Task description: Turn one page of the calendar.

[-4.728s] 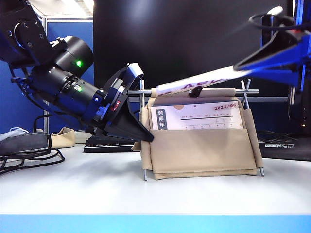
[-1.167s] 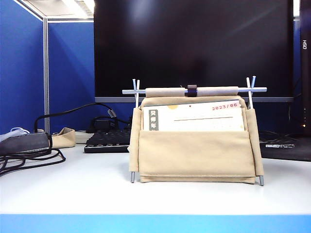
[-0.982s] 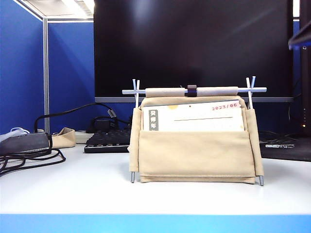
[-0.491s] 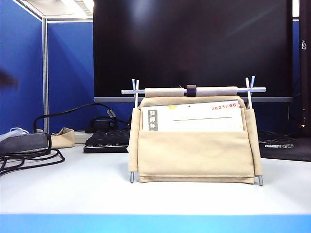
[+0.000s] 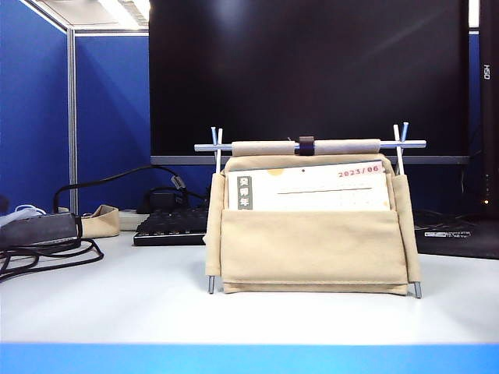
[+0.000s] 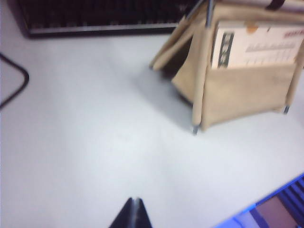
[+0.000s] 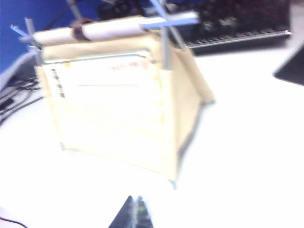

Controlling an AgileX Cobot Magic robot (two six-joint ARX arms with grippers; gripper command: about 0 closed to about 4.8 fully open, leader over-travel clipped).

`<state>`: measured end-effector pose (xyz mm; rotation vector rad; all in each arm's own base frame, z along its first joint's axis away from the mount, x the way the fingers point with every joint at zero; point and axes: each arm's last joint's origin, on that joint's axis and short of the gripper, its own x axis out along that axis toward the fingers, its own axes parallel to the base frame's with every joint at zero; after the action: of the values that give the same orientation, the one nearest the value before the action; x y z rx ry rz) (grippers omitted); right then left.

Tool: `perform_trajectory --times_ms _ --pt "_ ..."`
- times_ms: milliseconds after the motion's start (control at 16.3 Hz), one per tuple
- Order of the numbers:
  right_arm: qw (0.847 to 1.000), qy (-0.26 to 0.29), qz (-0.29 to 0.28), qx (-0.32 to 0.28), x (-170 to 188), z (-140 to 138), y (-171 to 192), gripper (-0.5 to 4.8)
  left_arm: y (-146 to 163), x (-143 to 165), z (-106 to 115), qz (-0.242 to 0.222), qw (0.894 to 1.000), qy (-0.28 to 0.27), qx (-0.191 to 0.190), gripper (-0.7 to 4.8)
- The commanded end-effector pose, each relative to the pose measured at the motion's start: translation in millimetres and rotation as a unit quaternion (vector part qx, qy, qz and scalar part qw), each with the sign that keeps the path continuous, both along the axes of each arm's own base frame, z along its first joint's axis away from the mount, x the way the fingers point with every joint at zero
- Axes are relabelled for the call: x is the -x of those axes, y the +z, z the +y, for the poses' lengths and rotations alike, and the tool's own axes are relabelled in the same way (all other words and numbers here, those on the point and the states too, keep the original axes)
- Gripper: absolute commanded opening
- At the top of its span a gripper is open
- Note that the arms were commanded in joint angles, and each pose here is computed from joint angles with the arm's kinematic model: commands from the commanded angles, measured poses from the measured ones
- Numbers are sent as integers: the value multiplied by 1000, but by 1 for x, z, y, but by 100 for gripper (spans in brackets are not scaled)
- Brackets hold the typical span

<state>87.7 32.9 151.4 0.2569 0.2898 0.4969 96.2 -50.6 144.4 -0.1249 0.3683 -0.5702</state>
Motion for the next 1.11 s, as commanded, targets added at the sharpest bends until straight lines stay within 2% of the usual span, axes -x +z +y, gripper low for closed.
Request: perform_trajectory --times_ms 61,430,1105 --pt "1000 -4 -11 22 0 2 -2 -8 -8 1 0 13 1000 -2 -8 -6" --pt "999 -11 -16 33 0 1 -2 -7 -15 3 2 40 999 6 -32 -5" --pt "999 -12 -15 34 0 1 -2 -7 -15 3 2 40 999 6 -32 -5"
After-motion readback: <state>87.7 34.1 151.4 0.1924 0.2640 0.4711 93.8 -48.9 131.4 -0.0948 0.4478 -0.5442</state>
